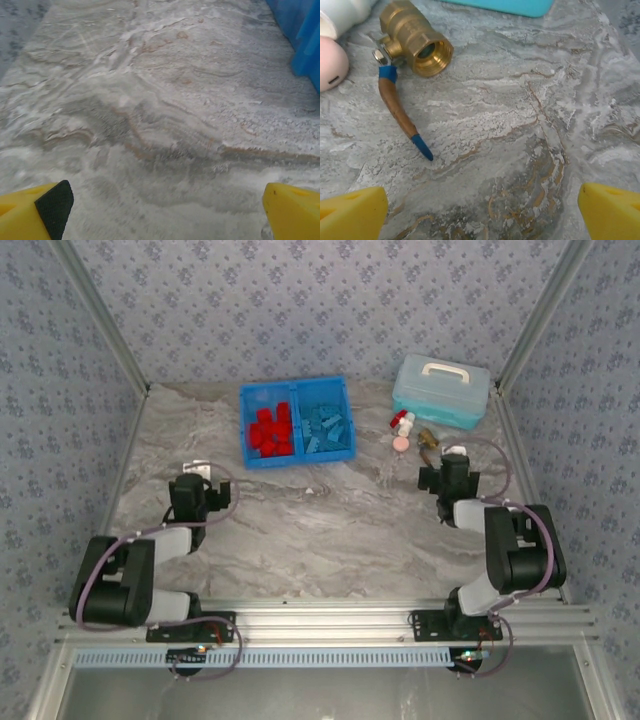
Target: Sort the legos into containers by color
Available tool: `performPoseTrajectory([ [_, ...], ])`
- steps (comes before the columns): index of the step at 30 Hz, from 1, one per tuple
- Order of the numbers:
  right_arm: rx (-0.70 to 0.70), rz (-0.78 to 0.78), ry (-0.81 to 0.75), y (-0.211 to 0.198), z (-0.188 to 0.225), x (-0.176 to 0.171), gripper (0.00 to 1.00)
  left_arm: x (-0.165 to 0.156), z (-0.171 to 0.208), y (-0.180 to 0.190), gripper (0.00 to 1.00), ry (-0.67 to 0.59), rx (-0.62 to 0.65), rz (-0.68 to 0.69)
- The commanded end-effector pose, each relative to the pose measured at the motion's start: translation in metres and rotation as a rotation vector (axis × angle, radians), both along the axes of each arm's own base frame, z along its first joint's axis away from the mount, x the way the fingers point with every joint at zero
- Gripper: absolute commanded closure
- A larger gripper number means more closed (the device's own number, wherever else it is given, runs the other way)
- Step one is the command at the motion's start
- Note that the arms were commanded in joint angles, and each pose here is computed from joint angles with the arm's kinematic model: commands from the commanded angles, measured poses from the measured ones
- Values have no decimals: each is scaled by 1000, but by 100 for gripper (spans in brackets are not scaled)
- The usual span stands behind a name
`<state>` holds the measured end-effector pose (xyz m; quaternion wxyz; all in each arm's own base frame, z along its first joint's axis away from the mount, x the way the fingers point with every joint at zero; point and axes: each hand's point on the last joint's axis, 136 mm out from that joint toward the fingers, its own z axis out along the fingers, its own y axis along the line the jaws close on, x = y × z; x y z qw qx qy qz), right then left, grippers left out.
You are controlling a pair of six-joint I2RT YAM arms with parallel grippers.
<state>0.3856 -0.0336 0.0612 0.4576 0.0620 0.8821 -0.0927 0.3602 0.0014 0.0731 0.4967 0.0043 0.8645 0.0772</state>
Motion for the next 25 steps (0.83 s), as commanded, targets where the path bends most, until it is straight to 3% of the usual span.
performPoseTrajectory([
  [1,77,140,-207,10,26,7,0,35,29,-1,1,-142,-63,-41],
  [2,57,141,-254,12,25,5,0,37,22,9,1,-137,-127,-21],
  [3,51,122,-200,10,20,3,0,39,19,14,1,-186,-167,-29],
  [4,47,131,-196,11,22,5,0,35,15,15,1,-158,-183,-30],
  [25,59,166,-201,17,23,6,0,38,15,11,1,-135,-161,-38],
])
